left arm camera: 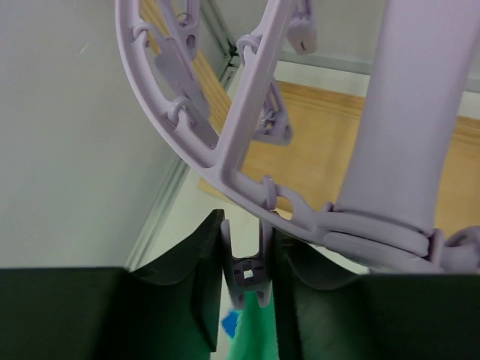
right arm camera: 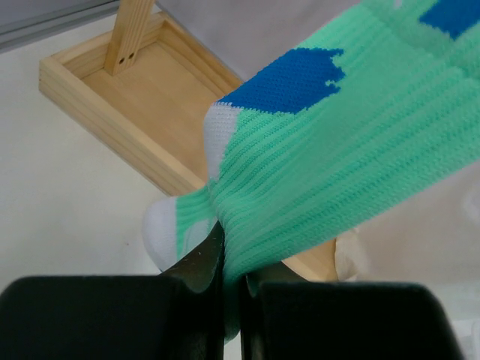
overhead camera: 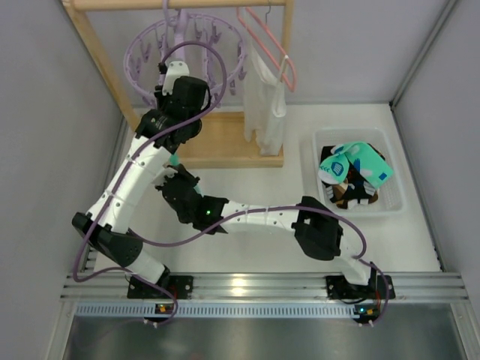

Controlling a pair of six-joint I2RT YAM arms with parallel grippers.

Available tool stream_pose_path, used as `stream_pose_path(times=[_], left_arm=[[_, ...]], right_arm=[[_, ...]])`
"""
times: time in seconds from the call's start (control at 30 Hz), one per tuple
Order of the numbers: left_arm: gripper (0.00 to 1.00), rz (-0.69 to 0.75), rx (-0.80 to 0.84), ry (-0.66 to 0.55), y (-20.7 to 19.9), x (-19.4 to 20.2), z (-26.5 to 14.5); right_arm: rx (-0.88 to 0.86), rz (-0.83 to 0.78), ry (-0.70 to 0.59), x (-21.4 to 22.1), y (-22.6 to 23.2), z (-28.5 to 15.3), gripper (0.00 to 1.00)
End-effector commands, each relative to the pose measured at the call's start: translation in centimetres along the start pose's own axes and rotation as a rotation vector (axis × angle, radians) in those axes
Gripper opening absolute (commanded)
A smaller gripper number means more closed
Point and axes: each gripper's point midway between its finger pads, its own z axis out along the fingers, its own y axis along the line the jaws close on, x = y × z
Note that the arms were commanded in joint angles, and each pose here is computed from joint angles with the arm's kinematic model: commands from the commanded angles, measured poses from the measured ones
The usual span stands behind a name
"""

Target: Remove the socks clipped to the hanger

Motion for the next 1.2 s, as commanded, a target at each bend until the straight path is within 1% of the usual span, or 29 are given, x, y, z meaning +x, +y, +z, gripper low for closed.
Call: stream_pose_path(times=[0.0, 0.07, 0.1, 0.13, 0.2, 0.23, 0.27, 0.3, 0.33, 0.37, 0.4, 0.43, 0.47, 0.5, 0.53, 0.57, 0.6, 0.63, 0.67, 0.73, 0.77, 0.8, 0.87, 0.9, 0.97, 1.0, 1.07, 1.1, 1.17], left_arm=[[0.25, -0.064, 0.024, -0.043, 0.6, -1.4, -0.3], [0.2, -0.065, 0.033, -0.039, 0.4, -1.4, -0.1], [0.1, -0.065, 0.036, -0.038, 0.3, -1.4, -0.1], [0.05, -0.069, 0.04, -0.037, 0.3, -1.4, 0.0], [0.03, -0.073, 0.046, -0.034, 0.2, -1.3, 0.1], [0.05, -0.076, 0.047, -0.035, 0.4, -1.4, 0.0], [0.07, -0.075, 0.061, -0.032, 0.1, -1.3, -0.1], [0.14, -0.083, 0.073, -0.034, 0.3, -1.4, -0.3], [0.17, -0.085, 0.078, -0.032, 0.4, -1.3, -0.3], [0.22, -0.093, 0.086, -0.035, 0.5, -1.4, -0.6], [0.26, -0.111, 0.116, -0.039, 0.6, -1.6, -1.1], [0.35, -0.116, 0.131, -0.033, 0.6, -1.3, -1.2], [0.4, -0.126, 0.144, -0.031, 0.7, -1.3, -1.4], [0.45, -0.157, 0.169, -0.038, 1.0, -1.5, -2.1], [0.55, -0.162, 0.178, -0.033, 1.1, -1.1, -2.3], [0.57, -0.174, 0.188, -0.032, 1.2, -1.1, -2.5], [0.6, -0.201, 0.204, -0.042, 1.7, -1.3, -3.2], [0.62, -0.204, 0.211, -0.036, 1.7, -0.9, -3.3], [0.69, -0.213, 0.219, -0.037, 1.9, -0.9, -3.5], [0.74, -0.253, 0.25, -0.05, 2.6, -1.1, -4.6], [0.82, -0.258, 0.263, -0.044, 2.7, -0.6, -4.8], [0.86, -0.294, 0.279, -0.056, 3.5, -0.7, -5.7], [0.93, -0.302, 0.312, -0.045, 3.6, 0.3, -6.4], [0.98, -0.333, 0.329, -0.062, 4.6, 0.2, -7.3], [0.98, -0.331, 0.356, -0.046, 4.8, 1.8, -7.8], [0.98, -0.364, 0.372, -0.067, 6.0, 1.9, -8.9], [0.98, -0.357, 0.408, -0.046, 5.9, 3.9, -9.3], [0.98, -0.379, 0.432, -0.064, 6.7, 4.2, -10.2], [0.98, -0.361, 0.445, -0.043, 6.7, 6.4, -10.2]], right_arm=[[-0.05, 0.085, -0.088, -4.2, -0.5, -2.7, 0.0], [-0.057, 0.098, -0.089, -3.9, -0.5, -2.9, 0.0], [-0.055, 0.114, -0.095, -4.2, -1.0, -3.1, 0.0], [-0.059, 0.115, -0.085, -3.4, -0.8, -3.3, 0.0], [-0.062, 0.146, -0.096, -3.7, -1.5, -4.0, 0.0], [-0.075, 0.147, -0.079, -2.5, -1.1, -4.3, 0.0], [-0.08, 0.152, -0.07, -1.9, -1.1, -4.6, 0.0], [-0.083, 0.172, -0.069, -2.1, -2.2, -5.3, 0.0], [-0.101, 0.18, -0.029, 0.2, -1.7, -6.0, 0.0], [-0.112, 0.191, -0.013, 1.1, -2.0, -6.5, 0.0], [-0.121, 0.218, -0.007, 0.9, -3.6, -7.6, 0.0], [-0.134, 0.24, 0.044, 3.7, -3.6, -8.5, 0.0], [-0.147, 0.26, 0.064, 4.6, -4.1, -9.2, 0.0], [-0.144, 0.316, 0.057, 4.1, -6.6, -10.3, 0.0], [-0.161, 0.323, 0.124, 7.3, -6.6, -11.3, 0.0], [-0.172, 0.339, 0.144, 8.1, -7.4, -12.1, 0.0], [-0.157, 0.394, 0.134, 7.7, -10.0, -12.8, 0.0], [-0.181, 0.388, 0.199, 10.2, -10.3, -13.8, 0.0], [-0.169, 0.438, 0.182, 9.6, -12.5, -14.7, 0.0], [-0.126, 0.469, 0.223, 11.7, -15.6, -15.0, 0.0], [-0.111, 0.477, 0.249, 12.6, -16.9, -15.3, 0.0], [-0.042, 0.518, 0.239, 12.8, -20.3, -15.4, 0.0], [0.03, 0.527, 0.281, 14.4, -23.7, -16.1, 0.0], [0.115, 0.56, 0.278, 14.9, -27.1, -16.4, 0.0], [0.198, 0.571, 0.283, 15.2, -30.9, -17.5, 0.0], [0.279, 0.58, 0.298, 16.1, -33.6, -17.7, 0.0], [0.328, 0.586, 0.283, 15.6, -36.6, -18.1, 0.0], [0.399, 0.598, 0.279, 15.8, -39.4, -18.4, 0.0], [0.411, 0.59, 0.294, 16.3, -41.2, -17.7, 0.0]])
